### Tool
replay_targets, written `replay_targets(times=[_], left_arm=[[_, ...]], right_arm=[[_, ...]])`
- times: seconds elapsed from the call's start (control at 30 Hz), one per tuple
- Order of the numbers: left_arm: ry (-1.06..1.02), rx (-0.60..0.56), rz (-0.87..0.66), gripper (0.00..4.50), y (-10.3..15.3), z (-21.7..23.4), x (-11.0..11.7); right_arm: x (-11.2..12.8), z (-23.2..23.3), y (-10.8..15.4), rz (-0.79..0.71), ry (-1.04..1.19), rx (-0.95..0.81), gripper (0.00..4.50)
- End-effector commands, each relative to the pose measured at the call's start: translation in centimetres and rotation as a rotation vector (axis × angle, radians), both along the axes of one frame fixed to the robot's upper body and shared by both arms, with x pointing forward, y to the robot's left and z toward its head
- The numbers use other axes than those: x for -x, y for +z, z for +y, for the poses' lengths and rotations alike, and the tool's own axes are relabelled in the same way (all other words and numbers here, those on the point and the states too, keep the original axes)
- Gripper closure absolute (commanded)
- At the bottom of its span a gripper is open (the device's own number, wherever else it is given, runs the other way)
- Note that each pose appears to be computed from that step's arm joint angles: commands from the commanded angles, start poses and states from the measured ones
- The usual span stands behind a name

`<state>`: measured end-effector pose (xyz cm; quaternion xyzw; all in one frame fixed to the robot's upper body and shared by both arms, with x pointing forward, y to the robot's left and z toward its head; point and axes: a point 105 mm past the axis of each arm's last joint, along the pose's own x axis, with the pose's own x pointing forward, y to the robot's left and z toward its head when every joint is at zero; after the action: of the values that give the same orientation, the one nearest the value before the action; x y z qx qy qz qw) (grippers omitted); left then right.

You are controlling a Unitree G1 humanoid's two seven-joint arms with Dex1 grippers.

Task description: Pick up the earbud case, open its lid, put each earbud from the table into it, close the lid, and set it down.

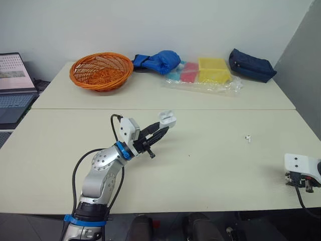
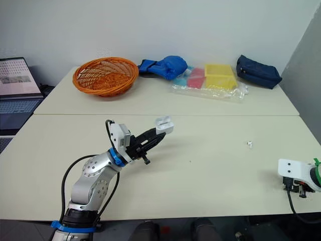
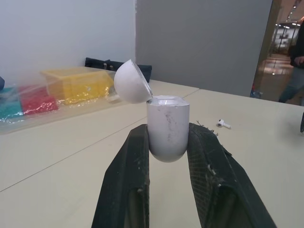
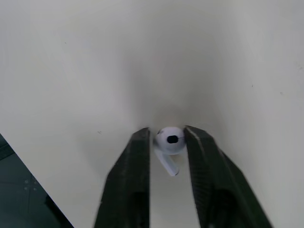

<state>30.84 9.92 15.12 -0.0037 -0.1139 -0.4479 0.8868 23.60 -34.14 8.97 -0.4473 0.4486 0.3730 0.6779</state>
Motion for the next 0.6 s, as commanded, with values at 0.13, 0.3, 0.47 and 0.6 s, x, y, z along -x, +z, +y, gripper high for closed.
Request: replay_targets(times=[0.13, 0.3, 0.47, 0.6], left_arm=[[-0.013, 0.017, -0.070, 3.74, 1.8, -0.4, 0.3], [-0.018, 0.026, -0.071, 3.74, 1.7, -0.7, 0.3], [-0.030, 0.059, -0.085, 3.74, 1.6, -1.2, -0.3], [-0.042, 0.073, -0.113, 3.74, 2.3, -1.8, -1.1]], right_arm=[[0.0, -0.2, -0.1, -0.002, -0.006, 0.005, 4.11], [-0.8, 1.3, 0.8, -0.046, -0.003, -0.056, 4.11], [-3.8, 9.6, 5.1, -0.194, -0.045, -0.476, 4.11], [-5.8, 15.9, 10.5, -0.361, -0.124, -0.874, 4.11]])
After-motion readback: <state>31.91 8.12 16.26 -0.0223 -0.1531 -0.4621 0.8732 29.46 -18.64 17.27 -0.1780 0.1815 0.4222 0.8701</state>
